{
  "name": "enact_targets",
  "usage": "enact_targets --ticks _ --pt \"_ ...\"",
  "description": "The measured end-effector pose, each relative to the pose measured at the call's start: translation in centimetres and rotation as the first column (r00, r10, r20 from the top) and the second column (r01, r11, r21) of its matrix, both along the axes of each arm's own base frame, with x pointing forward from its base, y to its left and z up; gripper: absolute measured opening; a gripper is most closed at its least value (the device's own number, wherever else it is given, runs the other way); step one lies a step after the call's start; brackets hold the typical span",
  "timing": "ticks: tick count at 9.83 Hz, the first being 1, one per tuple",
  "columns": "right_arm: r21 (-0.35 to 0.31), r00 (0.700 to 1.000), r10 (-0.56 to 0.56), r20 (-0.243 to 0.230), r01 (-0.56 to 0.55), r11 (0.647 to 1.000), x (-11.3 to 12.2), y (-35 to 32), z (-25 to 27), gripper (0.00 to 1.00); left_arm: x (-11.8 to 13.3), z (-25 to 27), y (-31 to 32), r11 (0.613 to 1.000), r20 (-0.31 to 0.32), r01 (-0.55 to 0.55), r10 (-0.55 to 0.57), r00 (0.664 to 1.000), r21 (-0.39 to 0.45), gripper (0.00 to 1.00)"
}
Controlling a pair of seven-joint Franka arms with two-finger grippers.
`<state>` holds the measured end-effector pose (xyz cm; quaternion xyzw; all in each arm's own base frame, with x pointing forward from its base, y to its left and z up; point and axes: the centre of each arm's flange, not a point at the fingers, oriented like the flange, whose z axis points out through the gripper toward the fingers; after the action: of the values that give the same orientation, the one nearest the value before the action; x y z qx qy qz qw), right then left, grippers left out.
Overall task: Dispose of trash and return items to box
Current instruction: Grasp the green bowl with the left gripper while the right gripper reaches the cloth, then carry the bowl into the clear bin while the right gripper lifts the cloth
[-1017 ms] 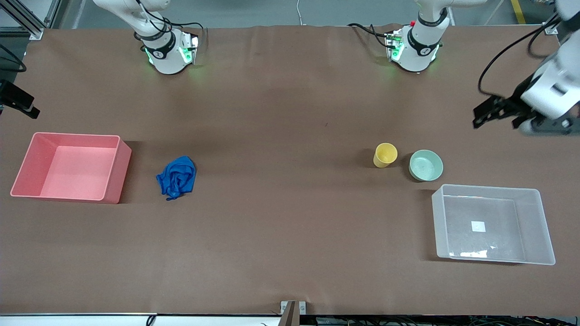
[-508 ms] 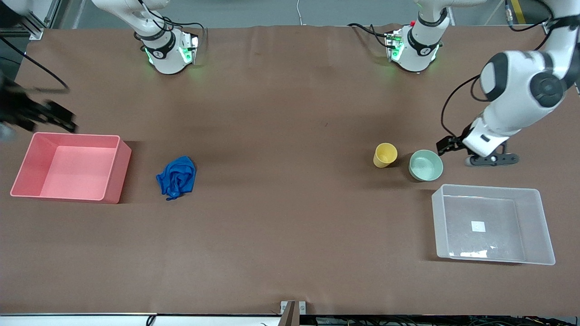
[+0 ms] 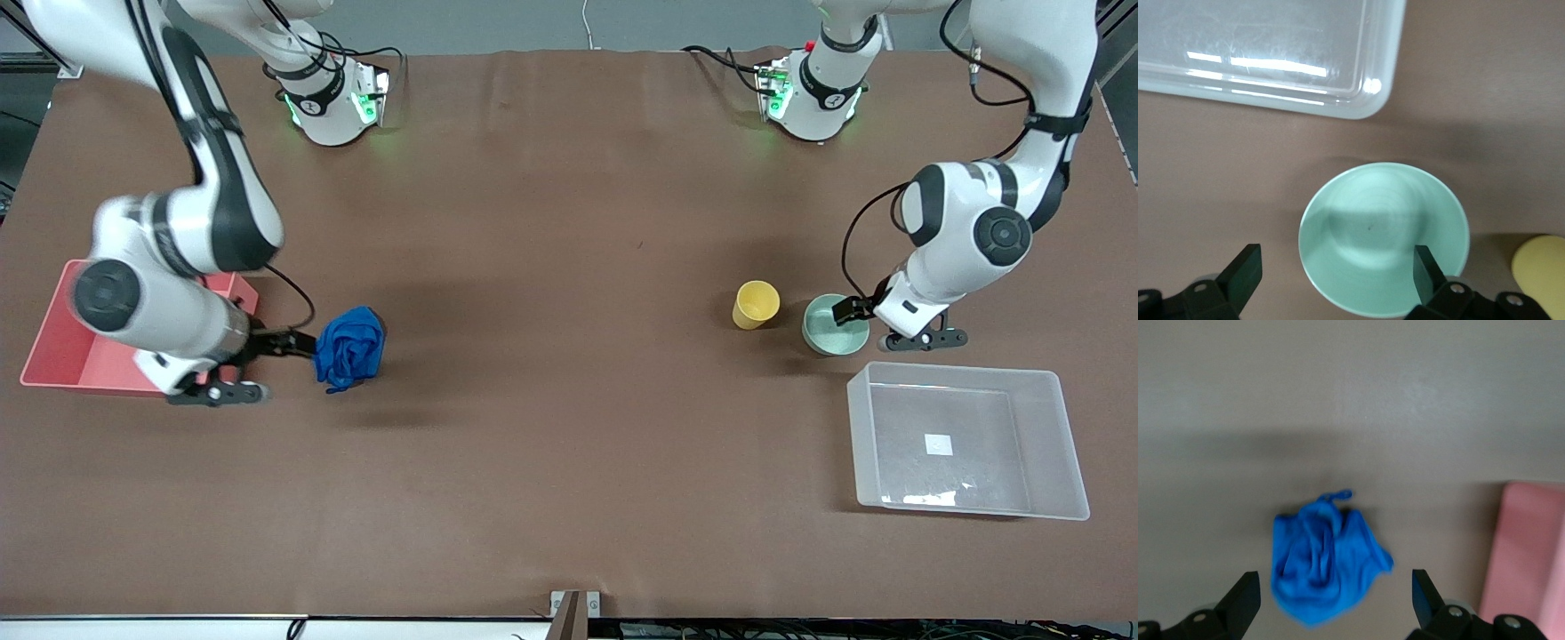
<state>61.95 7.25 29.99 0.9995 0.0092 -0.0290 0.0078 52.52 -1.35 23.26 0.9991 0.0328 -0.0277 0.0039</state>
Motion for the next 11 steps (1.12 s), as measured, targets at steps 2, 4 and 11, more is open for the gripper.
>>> enact_targets --ticks 2,4,11 --pt "0.008 1.0 0.001 0.028 -0.002 1.0 -2.8 -0.3 -6.4 1.0 -0.2 -1.6 0.2 1.0 -0.017 -0.003 0.003 1.0 0.001 0.98" --pt "0.013 1.0 0.011 0.023 -0.011 1.0 -4.6 0.1 -9.3 1.0 -0.3 -2.7 0.2 1.0 -0.026 -0.004 0.004 1.0 0.002 0.68" --pt "0.025 1.0 -0.02 0.024 0.02 0.999 -5.4 1.6 -11.0 0.25 0.0 1.7 0.3 1.0 -0.049 -0.005 0.005 0.999 0.001 0.04"
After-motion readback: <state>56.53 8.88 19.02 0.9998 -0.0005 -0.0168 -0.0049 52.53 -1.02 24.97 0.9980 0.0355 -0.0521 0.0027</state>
